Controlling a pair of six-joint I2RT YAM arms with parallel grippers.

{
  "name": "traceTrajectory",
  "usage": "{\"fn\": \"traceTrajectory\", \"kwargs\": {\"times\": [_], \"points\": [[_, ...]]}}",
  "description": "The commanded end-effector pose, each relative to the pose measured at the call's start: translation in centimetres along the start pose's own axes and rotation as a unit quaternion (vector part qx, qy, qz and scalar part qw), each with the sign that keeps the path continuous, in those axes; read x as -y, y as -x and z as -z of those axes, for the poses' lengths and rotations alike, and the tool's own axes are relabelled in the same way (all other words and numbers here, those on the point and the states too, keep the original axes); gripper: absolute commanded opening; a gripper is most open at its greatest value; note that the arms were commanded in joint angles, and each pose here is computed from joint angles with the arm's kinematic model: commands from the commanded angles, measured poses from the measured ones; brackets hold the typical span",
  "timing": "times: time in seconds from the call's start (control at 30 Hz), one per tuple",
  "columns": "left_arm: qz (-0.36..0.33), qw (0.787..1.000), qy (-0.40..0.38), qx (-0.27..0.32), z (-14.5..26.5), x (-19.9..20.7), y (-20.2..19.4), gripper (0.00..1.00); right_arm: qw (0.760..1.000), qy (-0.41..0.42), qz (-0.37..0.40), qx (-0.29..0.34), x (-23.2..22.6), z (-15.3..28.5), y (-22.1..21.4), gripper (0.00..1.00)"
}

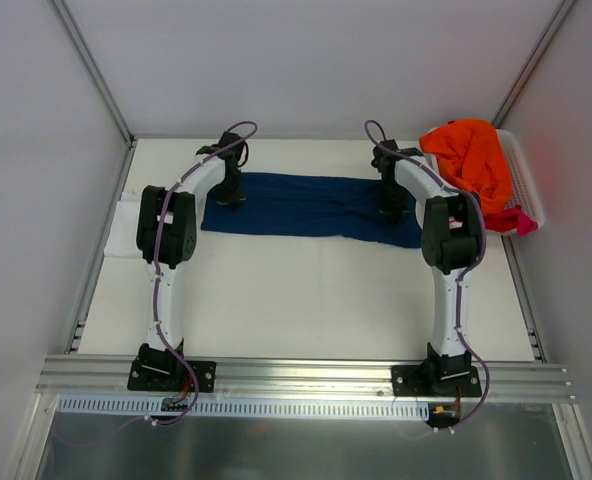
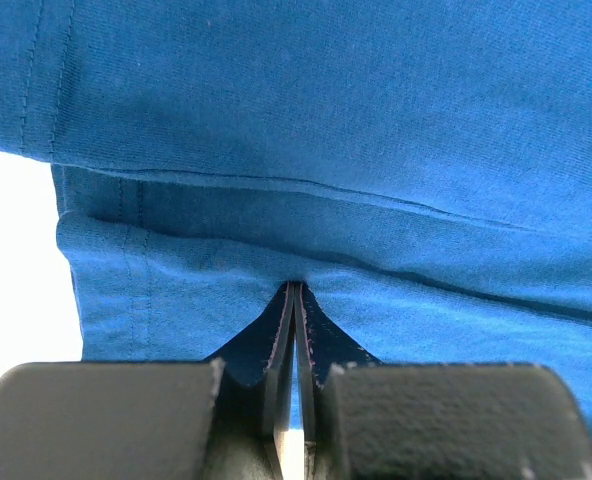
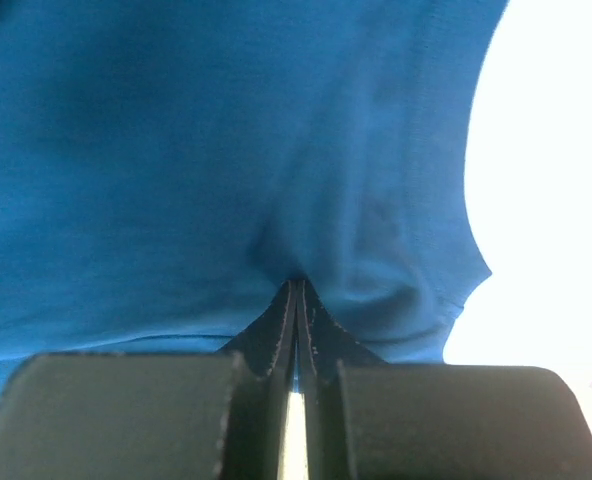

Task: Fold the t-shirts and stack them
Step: Fold the other side of the tshirt into a rectangle, then rotate the tshirt 90 degrees

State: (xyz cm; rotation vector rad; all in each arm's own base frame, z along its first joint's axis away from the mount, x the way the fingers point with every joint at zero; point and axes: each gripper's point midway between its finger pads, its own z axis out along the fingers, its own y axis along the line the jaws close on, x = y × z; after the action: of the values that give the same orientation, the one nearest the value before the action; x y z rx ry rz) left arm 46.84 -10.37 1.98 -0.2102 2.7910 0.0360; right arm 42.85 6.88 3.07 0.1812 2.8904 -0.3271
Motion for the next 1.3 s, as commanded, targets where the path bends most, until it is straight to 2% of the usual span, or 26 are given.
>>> {"fn": "traceTrajectory", "kwargs": {"times": [0.0,0.3,0.5,0.7,0.87,0.97,1.0,1.1,1.13,1.2,1.23,1.27], "points": [[0.002,0.998,0.005,-0.057,-0.6,-1.3,-3.2,0.00,0.998,-0.057,-0.011,-0.037,4.3,0.7,-1.8,0.00],[0.015,0.997,0.006,-0.070,-0.2,-3.2,-4.1,0.00,0.992,-0.089,-0.016,-0.084,8.7,0.1,-5.0,0.01],[0.020,0.997,0.010,-0.072,-0.2,-3.7,-4.3,0.00,0.989,-0.116,-0.024,-0.088,10.9,0.5,-5.5,0.01],[0.025,0.998,0.000,-0.054,1.1,-3.0,-4.2,0.00,0.994,-0.097,-0.031,-0.050,10.8,2.5,-4.2,0.01],[0.022,0.999,0.005,-0.035,2.8,-3.1,-4.1,0.00,0.998,-0.045,-0.044,-0.031,9.1,3.6,-3.6,0.01],[0.028,0.999,0.026,-0.024,3.5,-3.9,-5.3,0.00,0.999,-0.011,-0.046,-0.013,7.4,3.8,-3.8,0.00],[0.038,0.999,0.014,0.013,5.0,-3.5,-4.1,0.09,0.999,0.011,-0.051,0.013,6.8,4.7,-3.1,0.00],[0.040,0.996,-0.011,0.079,7.7,-2.7,-3.0,0.25,0.996,0.040,-0.058,0.049,6.1,6.4,-2.7,0.01],[0.038,0.994,-0.016,0.097,8.3,-2.5,-2.7,0.40,0.995,0.059,-0.056,0.056,5.6,7.0,-2.6,0.01],[0.034,0.990,-0.024,0.135,10.1,-2.5,-2.4,0.57,0.992,0.081,-0.054,0.076,4.8,7.9,-2.5,0.01],[0.034,0.987,-0.030,0.155,10.6,-2.1,-1.9,0.79,0.989,0.104,-0.054,0.091,4.3,9.2,-2.3,0.01],[0.033,0.985,-0.034,0.167,11.4,-2.1,-2.1,0.90,0.987,0.116,-0.052,0.101,4.0,9.7,-2.3,0.02]]}}
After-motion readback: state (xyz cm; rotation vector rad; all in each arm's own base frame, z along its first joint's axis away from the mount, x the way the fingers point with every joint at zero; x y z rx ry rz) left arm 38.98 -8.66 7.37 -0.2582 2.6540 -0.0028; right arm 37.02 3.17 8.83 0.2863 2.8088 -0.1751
